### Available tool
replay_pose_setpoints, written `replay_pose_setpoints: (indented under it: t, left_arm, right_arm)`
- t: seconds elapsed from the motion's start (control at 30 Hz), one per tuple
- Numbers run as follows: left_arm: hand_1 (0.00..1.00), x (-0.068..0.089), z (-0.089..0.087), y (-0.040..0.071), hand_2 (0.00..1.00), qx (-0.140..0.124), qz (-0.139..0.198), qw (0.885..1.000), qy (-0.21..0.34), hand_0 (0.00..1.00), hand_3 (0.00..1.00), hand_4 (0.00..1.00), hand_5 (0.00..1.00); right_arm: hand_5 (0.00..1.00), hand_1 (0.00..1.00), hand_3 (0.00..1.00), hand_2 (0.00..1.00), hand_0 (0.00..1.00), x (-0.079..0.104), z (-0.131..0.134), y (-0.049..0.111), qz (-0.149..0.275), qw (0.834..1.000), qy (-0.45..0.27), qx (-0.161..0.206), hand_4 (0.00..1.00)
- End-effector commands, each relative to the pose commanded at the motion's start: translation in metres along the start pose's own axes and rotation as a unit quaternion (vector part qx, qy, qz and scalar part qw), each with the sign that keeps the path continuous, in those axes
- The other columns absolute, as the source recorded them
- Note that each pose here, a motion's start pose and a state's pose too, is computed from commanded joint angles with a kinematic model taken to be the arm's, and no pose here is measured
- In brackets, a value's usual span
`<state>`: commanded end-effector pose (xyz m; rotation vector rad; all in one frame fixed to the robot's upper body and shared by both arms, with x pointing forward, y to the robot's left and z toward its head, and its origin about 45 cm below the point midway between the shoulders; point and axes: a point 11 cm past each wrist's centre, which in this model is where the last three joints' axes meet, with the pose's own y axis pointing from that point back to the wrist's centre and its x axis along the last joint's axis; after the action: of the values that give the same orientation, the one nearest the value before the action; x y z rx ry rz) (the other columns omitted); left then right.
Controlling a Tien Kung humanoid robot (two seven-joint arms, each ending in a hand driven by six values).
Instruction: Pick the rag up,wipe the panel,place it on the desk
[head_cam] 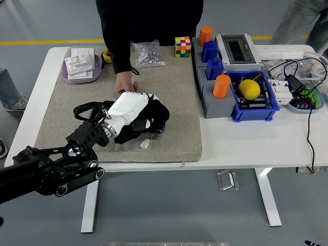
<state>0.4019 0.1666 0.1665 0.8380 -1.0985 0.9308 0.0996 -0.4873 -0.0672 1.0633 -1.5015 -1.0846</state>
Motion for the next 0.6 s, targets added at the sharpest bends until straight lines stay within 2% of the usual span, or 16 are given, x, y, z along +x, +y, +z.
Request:
replay_pose_setpoints:
  t: [0.13,0.6]
  left_arm:
    - [0.177,-0.001,-0.011,0.004,0.68,0.012,-0.001,1.0,-0.002,0.229,0.681,0.513,0.094]
    - [0.177,0.012,-0.049,0.009,0.679,0.051,0.013,0.998,-0.019,0.227,0.681,0.514,0.098]
  right_arm:
    - [0.574,0.687,0.66,0.722,0.783,-0.001,0.0,0.0,0.0,1.0,-0.001,0.0,0.998]
    - [0.575,0.686,0.661,0.721,0.782,-0.003,0.002,-0.001,-0.002,1.0,-0.003,-0.001,0.998]
